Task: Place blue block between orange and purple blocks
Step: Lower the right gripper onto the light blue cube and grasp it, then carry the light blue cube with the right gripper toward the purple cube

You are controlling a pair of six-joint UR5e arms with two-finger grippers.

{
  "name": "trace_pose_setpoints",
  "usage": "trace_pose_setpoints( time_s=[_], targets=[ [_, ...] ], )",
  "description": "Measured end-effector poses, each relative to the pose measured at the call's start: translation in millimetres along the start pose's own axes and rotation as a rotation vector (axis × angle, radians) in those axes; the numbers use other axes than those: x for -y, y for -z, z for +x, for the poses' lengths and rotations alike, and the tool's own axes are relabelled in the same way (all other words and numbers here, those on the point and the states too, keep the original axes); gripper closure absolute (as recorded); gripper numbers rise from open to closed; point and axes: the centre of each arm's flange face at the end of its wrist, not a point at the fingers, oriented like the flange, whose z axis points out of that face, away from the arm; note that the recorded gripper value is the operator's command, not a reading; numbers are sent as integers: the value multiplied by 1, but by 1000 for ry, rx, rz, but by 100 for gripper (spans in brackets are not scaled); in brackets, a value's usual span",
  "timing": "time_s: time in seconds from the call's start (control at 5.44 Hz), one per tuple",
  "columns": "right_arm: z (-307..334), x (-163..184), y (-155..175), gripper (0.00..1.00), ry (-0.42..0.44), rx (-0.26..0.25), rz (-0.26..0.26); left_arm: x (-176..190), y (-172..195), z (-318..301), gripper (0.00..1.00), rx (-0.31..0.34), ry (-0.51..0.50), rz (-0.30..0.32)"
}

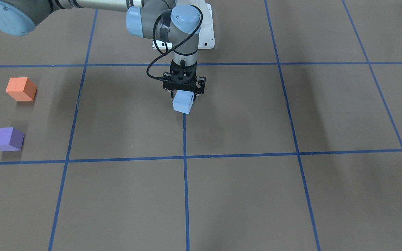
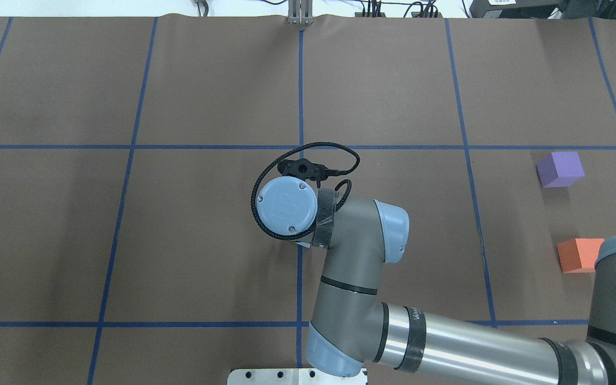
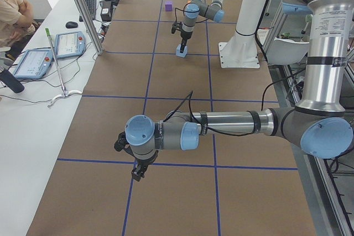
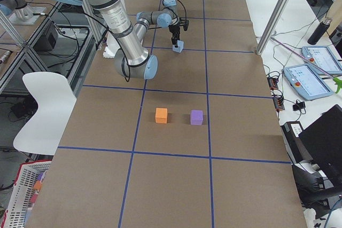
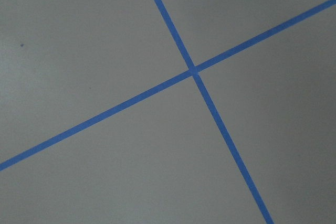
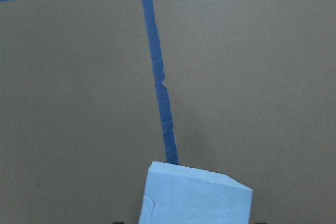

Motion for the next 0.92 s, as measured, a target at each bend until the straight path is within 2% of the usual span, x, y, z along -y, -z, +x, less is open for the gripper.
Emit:
trace_pose_setpoints(
  time_s=[0.37,0.55,0.92],
  targets=[
    [20,26,18,100,24,28,26,0,0,0,0,2,-5,3],
    [65,54,33,100,83,32,40,-1,0,0,0,1,-6,3],
    [194,127,62,100,208,10,22,-2,-1,0,0,0,-7,3]
  ],
)
